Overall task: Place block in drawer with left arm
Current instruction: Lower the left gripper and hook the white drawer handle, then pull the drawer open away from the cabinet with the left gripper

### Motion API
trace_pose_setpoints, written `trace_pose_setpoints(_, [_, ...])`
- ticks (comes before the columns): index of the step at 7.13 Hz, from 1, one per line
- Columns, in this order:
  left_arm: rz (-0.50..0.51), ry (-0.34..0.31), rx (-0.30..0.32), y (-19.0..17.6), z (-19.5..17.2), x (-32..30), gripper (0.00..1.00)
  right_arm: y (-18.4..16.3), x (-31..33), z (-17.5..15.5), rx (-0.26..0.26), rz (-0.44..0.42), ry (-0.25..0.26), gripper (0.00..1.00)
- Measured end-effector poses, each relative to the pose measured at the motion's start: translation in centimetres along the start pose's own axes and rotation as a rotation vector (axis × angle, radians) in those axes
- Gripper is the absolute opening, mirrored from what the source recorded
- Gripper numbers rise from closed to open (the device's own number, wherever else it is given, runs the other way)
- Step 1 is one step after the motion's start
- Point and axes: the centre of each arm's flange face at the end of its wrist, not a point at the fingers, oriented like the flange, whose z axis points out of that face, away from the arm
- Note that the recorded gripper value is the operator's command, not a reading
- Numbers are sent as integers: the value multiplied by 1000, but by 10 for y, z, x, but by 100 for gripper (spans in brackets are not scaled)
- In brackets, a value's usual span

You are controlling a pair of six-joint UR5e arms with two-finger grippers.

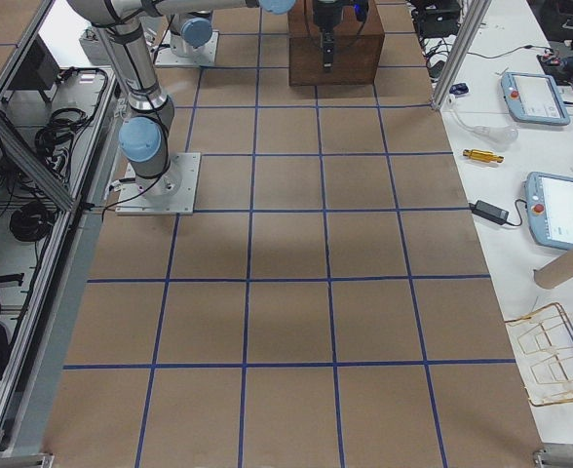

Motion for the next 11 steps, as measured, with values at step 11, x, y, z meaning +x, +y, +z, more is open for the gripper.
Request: trace_pose_setpoints(11, [0,9,-15,-1,25,-4,100,0,0,0,0,0,0,100])
